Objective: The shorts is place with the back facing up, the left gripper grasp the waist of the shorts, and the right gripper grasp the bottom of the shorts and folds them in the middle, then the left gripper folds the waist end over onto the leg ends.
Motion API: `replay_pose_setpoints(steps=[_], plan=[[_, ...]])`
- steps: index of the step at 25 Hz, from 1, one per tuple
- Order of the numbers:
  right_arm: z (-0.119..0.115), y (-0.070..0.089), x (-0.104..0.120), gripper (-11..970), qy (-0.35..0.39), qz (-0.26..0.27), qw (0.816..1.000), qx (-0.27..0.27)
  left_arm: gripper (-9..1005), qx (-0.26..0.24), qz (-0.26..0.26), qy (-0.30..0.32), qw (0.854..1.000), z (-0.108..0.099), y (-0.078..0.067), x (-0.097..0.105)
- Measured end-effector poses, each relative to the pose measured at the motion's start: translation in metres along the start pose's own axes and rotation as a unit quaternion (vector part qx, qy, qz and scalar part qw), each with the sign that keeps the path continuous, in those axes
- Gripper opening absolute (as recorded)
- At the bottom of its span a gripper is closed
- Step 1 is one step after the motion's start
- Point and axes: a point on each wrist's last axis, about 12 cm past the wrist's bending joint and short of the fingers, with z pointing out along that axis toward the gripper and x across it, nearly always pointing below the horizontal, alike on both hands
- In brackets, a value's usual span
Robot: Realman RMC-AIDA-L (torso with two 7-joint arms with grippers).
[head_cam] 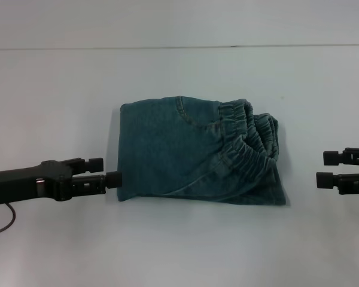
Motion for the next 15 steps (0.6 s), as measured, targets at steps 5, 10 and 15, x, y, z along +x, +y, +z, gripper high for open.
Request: replay_pose_setpoints(steps=[5,10,15], plan=[[0.0003,0.0002,0.0002,877,0.000,-0.001,1.000,0.000,920,0.007,-0.003,0.002,1.000,0.0004,-0.0014,-0.0005],[0.0025,0.0010,0.0009,876,0.002,-0.002,1.000,-0.003,920,0.010,-0.006,0.003,1.000,0.0001,-0.0020,-0.0004],[0.0040,0.0015,0.0012,860,0.002,-0.001,1.000,-0.005,920,0.012,-0.007,0.003,1.000,0.0003,-0.0027,0.0002]])
